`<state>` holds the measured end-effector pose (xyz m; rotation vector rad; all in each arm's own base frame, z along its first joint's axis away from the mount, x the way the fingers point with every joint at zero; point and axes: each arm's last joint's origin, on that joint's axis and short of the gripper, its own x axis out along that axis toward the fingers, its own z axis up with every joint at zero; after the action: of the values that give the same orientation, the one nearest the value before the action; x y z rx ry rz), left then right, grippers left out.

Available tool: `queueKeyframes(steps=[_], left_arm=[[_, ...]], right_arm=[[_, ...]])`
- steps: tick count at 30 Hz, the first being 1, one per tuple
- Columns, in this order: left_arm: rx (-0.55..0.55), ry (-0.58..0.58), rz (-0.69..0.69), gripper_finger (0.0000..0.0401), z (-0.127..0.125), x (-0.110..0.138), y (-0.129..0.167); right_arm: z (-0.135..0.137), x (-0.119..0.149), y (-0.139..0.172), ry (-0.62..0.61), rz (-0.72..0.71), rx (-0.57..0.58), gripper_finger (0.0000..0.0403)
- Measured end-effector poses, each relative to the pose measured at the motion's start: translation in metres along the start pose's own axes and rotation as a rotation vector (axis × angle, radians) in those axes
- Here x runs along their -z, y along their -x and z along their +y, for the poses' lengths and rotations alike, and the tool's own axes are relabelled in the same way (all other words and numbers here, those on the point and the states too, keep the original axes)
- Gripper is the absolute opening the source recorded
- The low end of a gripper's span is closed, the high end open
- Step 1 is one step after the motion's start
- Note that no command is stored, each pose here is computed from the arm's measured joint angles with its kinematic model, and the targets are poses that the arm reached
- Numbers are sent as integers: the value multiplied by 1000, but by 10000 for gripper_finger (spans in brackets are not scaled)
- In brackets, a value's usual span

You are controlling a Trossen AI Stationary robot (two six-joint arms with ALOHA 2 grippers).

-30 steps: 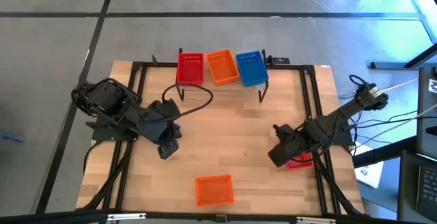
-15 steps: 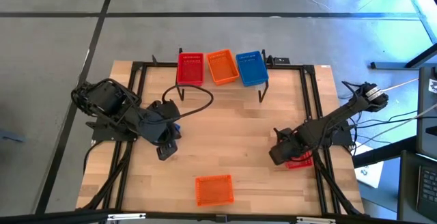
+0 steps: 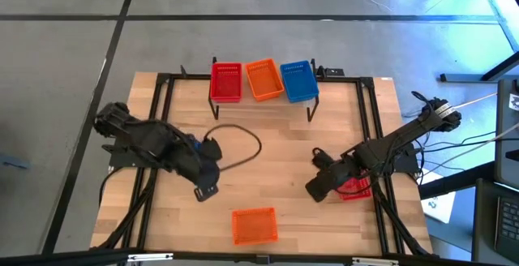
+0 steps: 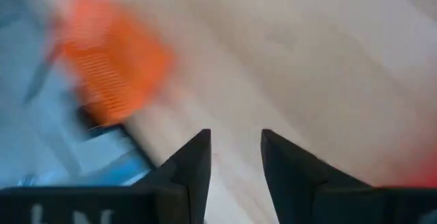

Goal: Stack baskets on shelf by color
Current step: Stack the orange basket into the orange basket on the shelf

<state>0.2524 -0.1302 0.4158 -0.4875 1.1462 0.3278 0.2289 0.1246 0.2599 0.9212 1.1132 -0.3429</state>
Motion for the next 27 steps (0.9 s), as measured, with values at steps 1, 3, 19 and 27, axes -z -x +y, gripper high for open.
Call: queueKeyframes(steps=[1,3,19,27], left_arm=[[-8,-3,18,49,-1,1,-7],[-4,0,44,49,-3,2,-19],[39,1,21,49,-10,3,-28],[44,-13,8,49,-11,2,-28]], right_arm=[[8,-2,0,81,-22,-78,126],[20,-5,1,223,-74,-196,126],[55,-24,-79,757,-179,-369,127],[60,-22,-114,859,-159,-433,127]])
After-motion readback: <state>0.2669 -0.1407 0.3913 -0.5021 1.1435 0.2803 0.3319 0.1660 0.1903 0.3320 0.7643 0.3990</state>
